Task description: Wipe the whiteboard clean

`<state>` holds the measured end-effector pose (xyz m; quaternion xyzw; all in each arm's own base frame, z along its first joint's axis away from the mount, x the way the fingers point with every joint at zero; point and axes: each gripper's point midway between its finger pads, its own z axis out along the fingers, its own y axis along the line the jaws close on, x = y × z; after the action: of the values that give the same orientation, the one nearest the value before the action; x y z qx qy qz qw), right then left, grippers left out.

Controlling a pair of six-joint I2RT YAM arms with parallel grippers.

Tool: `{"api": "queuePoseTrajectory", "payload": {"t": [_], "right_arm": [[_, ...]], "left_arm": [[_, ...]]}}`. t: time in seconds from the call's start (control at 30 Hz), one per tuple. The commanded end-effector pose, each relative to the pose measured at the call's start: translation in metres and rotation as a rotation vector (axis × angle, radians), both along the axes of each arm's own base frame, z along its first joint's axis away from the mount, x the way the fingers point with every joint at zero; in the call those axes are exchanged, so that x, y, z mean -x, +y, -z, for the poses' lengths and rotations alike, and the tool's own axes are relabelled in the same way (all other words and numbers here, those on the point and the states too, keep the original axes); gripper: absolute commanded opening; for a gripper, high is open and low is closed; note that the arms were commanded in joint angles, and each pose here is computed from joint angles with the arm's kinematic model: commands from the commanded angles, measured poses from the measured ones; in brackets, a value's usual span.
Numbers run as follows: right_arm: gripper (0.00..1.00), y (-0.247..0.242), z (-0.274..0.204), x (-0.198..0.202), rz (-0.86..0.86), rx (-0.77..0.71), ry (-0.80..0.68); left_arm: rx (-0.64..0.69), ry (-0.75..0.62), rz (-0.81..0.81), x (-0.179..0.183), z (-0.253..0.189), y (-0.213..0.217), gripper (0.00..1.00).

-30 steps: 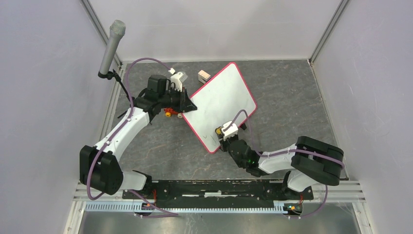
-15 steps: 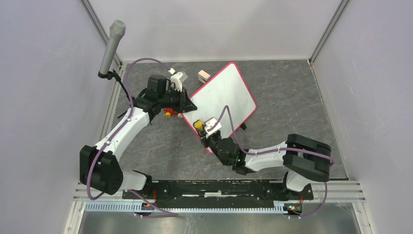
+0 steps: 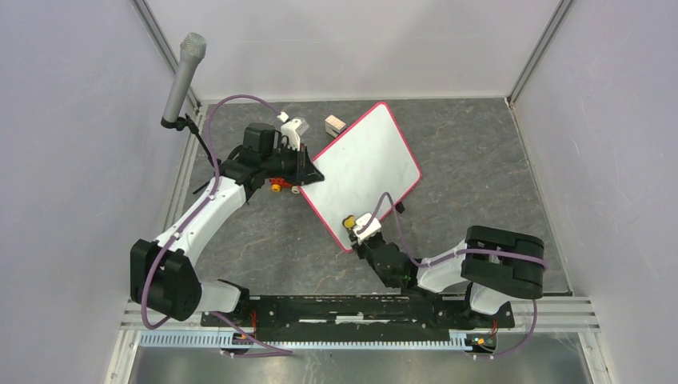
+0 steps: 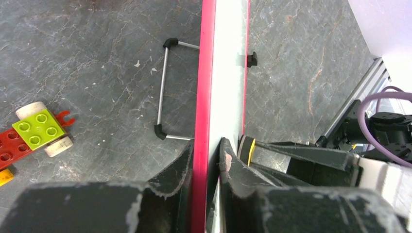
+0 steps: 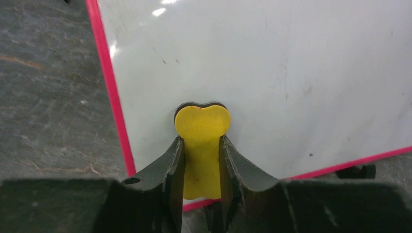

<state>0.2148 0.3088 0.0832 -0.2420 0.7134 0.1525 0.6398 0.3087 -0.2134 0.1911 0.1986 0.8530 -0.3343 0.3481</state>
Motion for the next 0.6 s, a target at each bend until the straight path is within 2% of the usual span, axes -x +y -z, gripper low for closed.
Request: {"api": "queuePoseTrajectory", "payload": {"t": [0.0,0.1,0.17,0.33,0.4,0.57], "right_arm": [[0.28,0.045,-0.064,-0.005,-0.052,-0.089,-0.119],[0.28,0.051,-0.088,-0.013,-0.006,-0.16,-0.153],[0.28,0.05,-0.085,-0.016,0.023,-0.169,-0.149],[0.28,0.021,-0.028,-0.012,0.074,-0.091,-0.069],[0.29,-0.004,-0.002,-0.005,0.095,-0.055,-0.016],[0.29,-0.036,0.01,0.003,0.117,-0.063,0.007]], "left_arm": [[-0.449,0.178,-0.096,0.029,0.096,0.069,0.02],[-0.498,0.189,-0.119,0.028,0.101,0.078,0.02],[-0.508,0.195,-0.122,0.029,0.104,0.079,0.02],[-0.515,0.195,-0.133,0.028,0.105,0.081,0.02],[-0.521,0.197,-0.14,0.028,0.105,0.083,0.02],[-0.549,0.195,-0.162,0.025,0.106,0.088,0.02]]}}
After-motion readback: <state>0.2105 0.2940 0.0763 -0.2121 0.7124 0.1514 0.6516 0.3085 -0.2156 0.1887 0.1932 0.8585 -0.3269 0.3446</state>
